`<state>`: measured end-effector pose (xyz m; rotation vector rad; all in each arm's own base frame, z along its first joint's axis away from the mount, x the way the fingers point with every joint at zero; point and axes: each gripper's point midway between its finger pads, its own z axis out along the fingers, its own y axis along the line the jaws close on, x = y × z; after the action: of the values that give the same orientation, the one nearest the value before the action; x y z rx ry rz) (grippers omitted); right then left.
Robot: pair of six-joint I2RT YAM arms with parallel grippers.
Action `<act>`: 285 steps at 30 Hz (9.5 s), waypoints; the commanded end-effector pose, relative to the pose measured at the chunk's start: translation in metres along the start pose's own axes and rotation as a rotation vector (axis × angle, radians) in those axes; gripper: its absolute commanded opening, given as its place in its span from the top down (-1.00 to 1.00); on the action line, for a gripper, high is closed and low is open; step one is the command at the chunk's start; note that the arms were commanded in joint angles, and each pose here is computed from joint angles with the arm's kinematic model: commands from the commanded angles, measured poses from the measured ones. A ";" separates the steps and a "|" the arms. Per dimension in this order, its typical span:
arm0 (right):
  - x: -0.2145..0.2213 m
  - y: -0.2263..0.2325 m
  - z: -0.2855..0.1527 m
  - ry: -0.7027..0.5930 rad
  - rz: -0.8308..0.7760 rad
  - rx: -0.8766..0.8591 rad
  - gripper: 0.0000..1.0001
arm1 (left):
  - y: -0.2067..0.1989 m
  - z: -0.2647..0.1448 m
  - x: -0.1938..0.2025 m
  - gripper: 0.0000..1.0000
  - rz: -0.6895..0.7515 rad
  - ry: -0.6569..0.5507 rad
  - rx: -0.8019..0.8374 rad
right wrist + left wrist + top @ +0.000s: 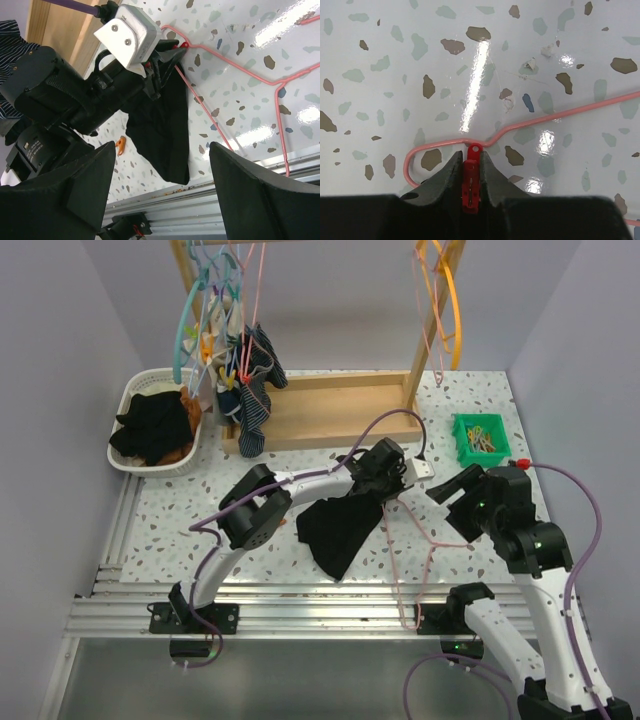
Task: Remove the underwear clipped to the hanger
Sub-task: Remove the underwear from the hanger, then place the hanger at the center of the board, then place the clamp at the center of the board.
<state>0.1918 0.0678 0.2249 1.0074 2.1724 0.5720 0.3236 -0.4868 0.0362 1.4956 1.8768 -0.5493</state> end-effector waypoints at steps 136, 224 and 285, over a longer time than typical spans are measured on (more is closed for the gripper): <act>0.118 0.111 -0.024 0.797 -0.787 -0.802 1.00 | -0.005 -0.337 -0.029 -0.80 -0.604 -0.681 0.398; 0.115 0.109 0.035 0.582 -0.911 -0.433 1.00 | 0.051 -0.264 0.140 0.79 -1.012 -0.068 -0.332; 0.115 0.030 0.067 0.352 -0.905 0.013 -0.36 | -0.014 -0.249 0.075 0.81 -0.904 -0.110 -0.139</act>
<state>0.1875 0.2048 0.1379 -0.3639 2.7012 0.3977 0.2459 -0.2314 0.1492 0.1950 2.4032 -0.8510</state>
